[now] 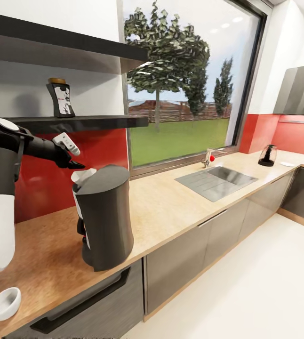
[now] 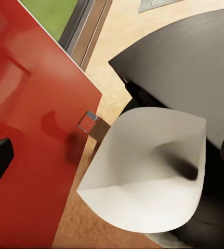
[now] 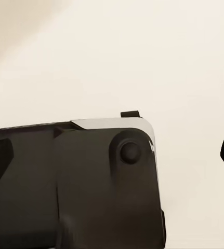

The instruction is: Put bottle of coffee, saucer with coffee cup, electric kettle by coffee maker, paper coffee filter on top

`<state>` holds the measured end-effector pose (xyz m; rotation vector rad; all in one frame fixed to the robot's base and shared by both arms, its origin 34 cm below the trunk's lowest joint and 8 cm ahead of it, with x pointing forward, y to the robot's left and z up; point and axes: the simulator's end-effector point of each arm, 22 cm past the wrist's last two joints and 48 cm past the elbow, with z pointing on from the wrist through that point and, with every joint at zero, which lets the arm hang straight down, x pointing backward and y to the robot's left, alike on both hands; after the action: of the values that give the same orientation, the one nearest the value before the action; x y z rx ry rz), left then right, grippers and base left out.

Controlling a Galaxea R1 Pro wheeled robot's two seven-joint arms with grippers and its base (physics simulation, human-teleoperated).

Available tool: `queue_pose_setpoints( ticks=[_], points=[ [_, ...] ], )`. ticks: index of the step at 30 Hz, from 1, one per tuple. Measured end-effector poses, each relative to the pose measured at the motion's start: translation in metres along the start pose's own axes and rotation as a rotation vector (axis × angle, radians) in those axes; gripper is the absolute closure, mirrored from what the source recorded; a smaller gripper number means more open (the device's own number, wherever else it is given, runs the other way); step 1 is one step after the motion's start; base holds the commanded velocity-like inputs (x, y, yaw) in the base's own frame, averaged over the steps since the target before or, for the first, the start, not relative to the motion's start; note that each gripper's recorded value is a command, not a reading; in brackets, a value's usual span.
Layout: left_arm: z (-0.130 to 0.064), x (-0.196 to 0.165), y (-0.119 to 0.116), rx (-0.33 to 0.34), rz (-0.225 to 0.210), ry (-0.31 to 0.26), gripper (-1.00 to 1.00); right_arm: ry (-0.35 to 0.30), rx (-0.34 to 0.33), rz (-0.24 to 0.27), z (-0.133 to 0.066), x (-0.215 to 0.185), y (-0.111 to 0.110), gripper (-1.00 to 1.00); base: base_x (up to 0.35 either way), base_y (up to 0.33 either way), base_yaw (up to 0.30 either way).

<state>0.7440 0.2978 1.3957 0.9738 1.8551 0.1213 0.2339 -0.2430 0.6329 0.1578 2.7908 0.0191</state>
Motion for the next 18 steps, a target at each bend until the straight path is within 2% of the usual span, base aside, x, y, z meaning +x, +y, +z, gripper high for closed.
queue_pose_setpoints(
  ticks=[8,18],
  points=[
    [0.0003,0.0002,-0.0007,0.0,0.005,0.0,-1.0,0.0,0.0,0.0,0.0001,-0.0003,0.0002,-1.0,-0.027,-0.254,0.249],
    [-0.0014,-0.0013,0.0004,-0.006,0.007,-0.005,-1.0,0.0,0.0,0.001,0.0001,-0.0001,0.0002,-1.0,-0.186,-0.236,0.032]
  ],
)
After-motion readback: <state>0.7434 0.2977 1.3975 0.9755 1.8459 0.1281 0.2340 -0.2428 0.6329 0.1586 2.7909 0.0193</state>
